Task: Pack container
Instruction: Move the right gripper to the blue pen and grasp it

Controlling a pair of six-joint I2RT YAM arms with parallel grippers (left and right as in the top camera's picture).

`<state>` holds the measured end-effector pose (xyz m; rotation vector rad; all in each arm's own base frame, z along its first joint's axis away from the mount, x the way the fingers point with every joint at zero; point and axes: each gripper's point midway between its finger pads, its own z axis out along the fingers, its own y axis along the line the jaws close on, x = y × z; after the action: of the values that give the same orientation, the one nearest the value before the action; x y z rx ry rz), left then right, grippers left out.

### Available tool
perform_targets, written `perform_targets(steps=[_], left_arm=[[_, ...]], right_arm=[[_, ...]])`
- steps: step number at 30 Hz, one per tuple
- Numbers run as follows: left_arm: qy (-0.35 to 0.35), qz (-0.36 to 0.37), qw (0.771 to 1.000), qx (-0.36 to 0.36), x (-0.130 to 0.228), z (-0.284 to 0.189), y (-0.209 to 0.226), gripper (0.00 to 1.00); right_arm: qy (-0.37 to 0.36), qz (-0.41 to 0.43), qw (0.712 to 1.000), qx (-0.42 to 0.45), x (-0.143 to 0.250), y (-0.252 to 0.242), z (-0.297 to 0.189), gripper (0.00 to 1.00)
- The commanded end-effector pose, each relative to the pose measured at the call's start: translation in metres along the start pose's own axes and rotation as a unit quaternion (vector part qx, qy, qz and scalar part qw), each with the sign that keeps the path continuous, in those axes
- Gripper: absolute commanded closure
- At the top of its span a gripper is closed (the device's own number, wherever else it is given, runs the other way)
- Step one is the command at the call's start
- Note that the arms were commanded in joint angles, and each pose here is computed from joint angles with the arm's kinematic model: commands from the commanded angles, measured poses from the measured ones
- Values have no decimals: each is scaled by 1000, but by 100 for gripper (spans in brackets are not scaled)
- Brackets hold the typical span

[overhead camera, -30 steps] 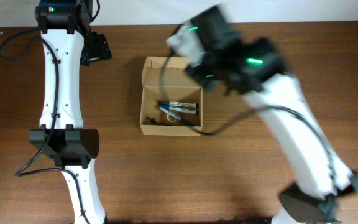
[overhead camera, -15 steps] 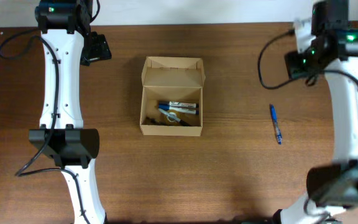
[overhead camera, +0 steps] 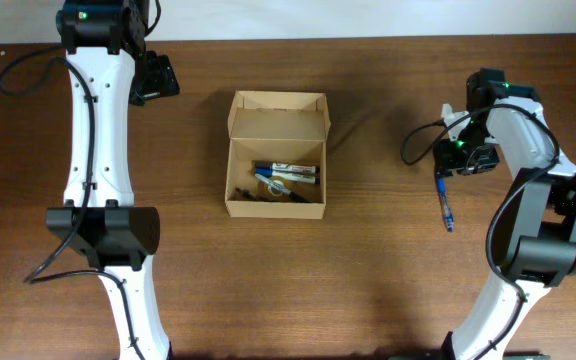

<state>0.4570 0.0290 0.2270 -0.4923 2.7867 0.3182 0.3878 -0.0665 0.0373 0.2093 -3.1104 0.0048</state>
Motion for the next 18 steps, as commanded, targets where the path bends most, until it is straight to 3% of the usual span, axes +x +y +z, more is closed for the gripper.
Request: perform_targets(steps=[1,18], left_arm=[[-7,2,1000,2,-3,-3,2,0],[-7,1,1000,2,-3,-3,2,0]], right_arm=[[0,-15,1000,-25,-1,6,8,44],[58,0,997,-47,41,21,51,49]])
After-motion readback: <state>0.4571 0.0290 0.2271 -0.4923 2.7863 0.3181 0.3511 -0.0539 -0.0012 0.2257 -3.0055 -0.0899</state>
